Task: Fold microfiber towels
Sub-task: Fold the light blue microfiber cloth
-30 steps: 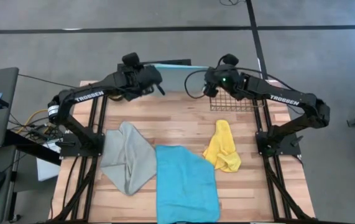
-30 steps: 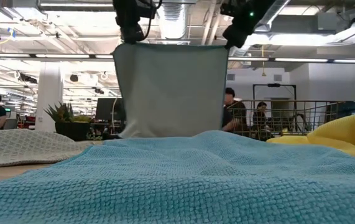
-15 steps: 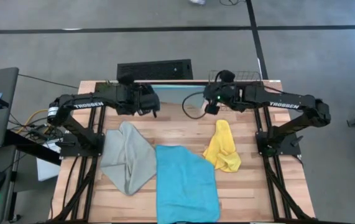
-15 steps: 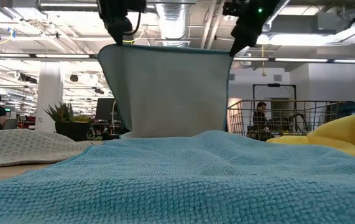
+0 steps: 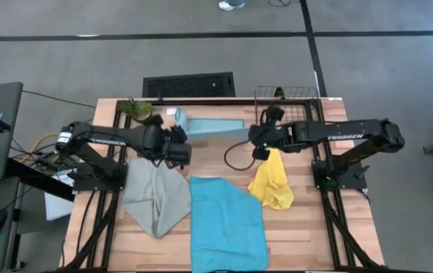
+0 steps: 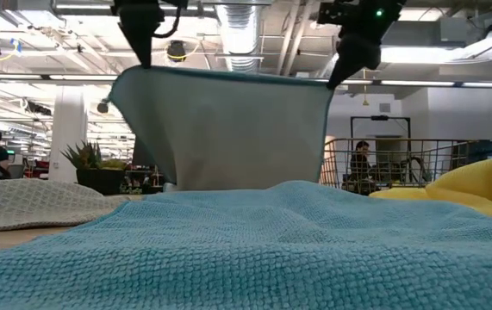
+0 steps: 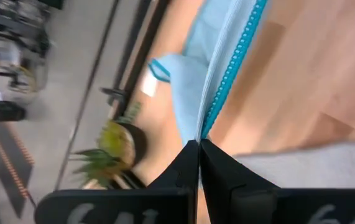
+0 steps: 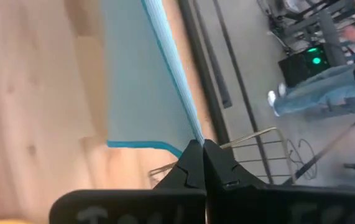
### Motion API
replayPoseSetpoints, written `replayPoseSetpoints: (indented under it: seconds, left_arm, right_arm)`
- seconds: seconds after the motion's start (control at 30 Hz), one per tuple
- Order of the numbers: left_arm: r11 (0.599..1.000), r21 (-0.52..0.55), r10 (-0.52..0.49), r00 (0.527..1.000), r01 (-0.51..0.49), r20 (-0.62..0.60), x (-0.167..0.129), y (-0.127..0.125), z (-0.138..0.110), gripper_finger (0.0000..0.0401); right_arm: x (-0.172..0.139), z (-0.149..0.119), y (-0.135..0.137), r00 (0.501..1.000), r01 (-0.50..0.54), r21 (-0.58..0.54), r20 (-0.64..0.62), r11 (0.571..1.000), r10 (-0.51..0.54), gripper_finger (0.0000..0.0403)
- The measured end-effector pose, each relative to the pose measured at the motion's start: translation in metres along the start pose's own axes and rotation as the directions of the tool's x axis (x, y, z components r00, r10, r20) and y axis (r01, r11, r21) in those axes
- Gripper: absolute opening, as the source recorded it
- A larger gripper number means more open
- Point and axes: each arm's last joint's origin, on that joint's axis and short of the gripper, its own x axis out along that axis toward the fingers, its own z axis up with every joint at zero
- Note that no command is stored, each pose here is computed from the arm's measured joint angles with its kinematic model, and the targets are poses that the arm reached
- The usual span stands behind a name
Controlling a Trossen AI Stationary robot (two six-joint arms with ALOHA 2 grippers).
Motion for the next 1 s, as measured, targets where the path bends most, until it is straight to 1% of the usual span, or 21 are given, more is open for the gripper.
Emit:
replayPoseSetpoints:
  seconds: [0.13,0.27,0.37,0.43,0.53,0.63,0.73,0.87,1.0]
  left_arm:
    - [0.996,0.019,-0.086,0.995,0.087,-0.053,-0.003,-0.018,-0.013,0.0000]
    - [0.987,0.008,-0.157,0.984,0.159,-0.086,-0.014,-0.032,-0.025,0.0000]
    - [0.976,0.004,-0.217,0.970,0.219,-0.112,-0.022,-0.042,-0.033,0.0000]
    - [0.975,0.041,-0.215,0.971,0.220,-0.100,-0.026,-0.045,-0.036,0.0000]
    - [0.982,0.091,-0.158,0.986,0.163,-0.060,-0.024,-0.041,-0.034,0.0000]
    - [0.991,0.091,-0.092,0.996,0.093,-0.024,-0.017,-0.031,-0.025,0.0000]
    - [0.995,0.103,-0.009,1.000,0.008,0.005,-0.007,-0.017,-0.014,0.0000]
    - [0.987,0.096,0.125,0.992,-0.125,0.007,0.012,0.007,0.000,0.0000]
    - [0.966,0.079,0.249,0.968,-0.247,-0.014,0.029,0.035,0.010,0.0000]
  right_arm:
    - [-0.007,-0.002,0.015,0.995,-0.095,0.000,0.012,0.995,0.095,0.0002]
    - [-0.017,-0.001,0.028,0.989,-0.144,-0.007,0.038,0.989,0.145,0.0002]
    - [-0.024,-0.001,0.038,0.976,-0.209,-0.016,0.054,0.978,0.210,0.0002]
    - [-0.027,-0.001,0.042,0.973,-0.222,-0.044,0.062,0.974,0.224,0.0002]
    - [-0.026,0.001,0.039,0.983,-0.163,-0.073,0.075,0.984,0.169,0.0002]
    - [-0.019,0.002,0.026,0.995,-0.073,-0.032,0.068,0.997,0.075,0.0002]
    - [-0.006,0.002,0.010,0.999,0.001,-0.008,0.037,1.000,-0.001,0.0002]
    - [0.013,0.006,-0.014,0.997,0.066,0.016,0.036,0.998,-0.066,0.0002]
    - [0.026,0.011,-0.041,0.986,0.144,0.046,0.082,0.989,-0.147,0.0002]
